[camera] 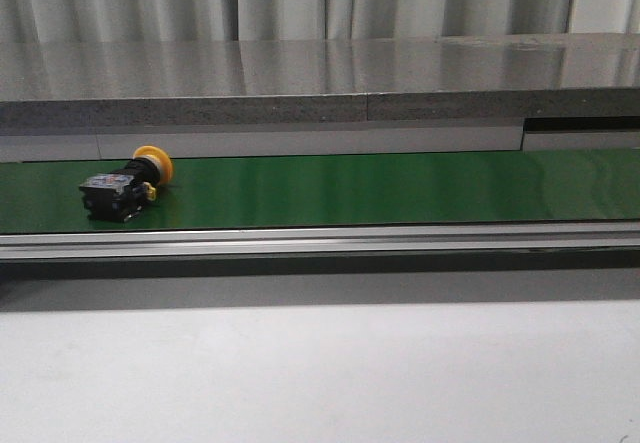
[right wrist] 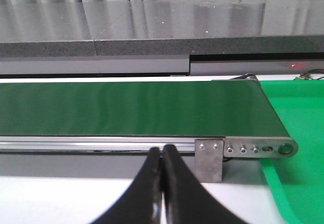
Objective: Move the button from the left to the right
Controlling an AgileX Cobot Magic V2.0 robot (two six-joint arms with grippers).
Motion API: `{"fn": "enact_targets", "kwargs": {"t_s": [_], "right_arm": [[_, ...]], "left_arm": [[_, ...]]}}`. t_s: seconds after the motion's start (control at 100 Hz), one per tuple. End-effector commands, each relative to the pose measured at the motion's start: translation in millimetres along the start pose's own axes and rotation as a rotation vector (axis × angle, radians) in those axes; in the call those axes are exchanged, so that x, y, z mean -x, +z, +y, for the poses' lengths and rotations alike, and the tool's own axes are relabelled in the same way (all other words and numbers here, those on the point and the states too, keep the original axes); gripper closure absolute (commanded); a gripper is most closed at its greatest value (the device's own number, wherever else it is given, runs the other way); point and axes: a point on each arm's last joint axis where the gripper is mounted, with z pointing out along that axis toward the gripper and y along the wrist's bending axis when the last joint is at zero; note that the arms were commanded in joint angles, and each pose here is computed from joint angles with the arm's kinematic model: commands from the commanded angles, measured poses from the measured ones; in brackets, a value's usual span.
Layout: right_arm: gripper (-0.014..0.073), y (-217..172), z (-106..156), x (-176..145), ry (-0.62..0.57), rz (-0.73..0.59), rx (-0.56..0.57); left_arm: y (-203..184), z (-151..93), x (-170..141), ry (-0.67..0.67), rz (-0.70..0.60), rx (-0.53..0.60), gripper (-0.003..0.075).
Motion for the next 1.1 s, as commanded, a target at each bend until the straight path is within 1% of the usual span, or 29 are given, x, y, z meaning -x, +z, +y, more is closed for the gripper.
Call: {"fn": "enact_targets", "kwargs": {"t_s": [0.0,0.1,0.15,0.17,0.22,0.24,0.29,0.35,1.09], "right_arm": [[0.0663,-3.0,1.0,13.8,-0.008,-0.120,0.008],[0.0663,-3.0,1.0,13.8,-0.008,-0.120,0.008],[0.0663,-3.0,1.0,13.8,-0.008,-0.120,0.008],[0.0663,-3.0,1.0,13.8,-0.008,-0.120,0.008],[0.0663,-3.0,1.0,13.8,-0.008,-0.120,0.008],[0.0663,-3.0,1.0,13.8,-0.008,-0.120,0.008],[0.0663,-3.0,1.0,13.8,-0.008,-0.120,0.008],[0.0663,-3.0,1.0,13.8,-0.008,-0.120,0.008],[0.0663,-3.5,1.4,16.9,-0.009,-0.150,0.012]], "left_arm": [[-1.2,0.8,14.8,-0.015,-0.092,0.008,0.0208],[-1.2,0.8,14.8,-0.015,-0.092,0.008,0.0355],[-1.2,0.8,14.8,-0.015,-0.092,0.008,0.0447],[-1.2,0.8,14.8,-0.015,-0.092,0.008,0.0470],[-1.2,0.8,14.8,-0.015,-0.092,0.008,0.0561],[-1.2,0.8,14.8,-0.015,-0.092,0.008,0.0583],[-1.2,0.8,14.8,-0.015,-0.092,0.008,0.0668],[-1.2,0.8,14.8,-0.015,-0.092,0.008,0.0742],[-1.2,0.8,14.8,-0.015,-0.092,0.008,0.0740]]}}
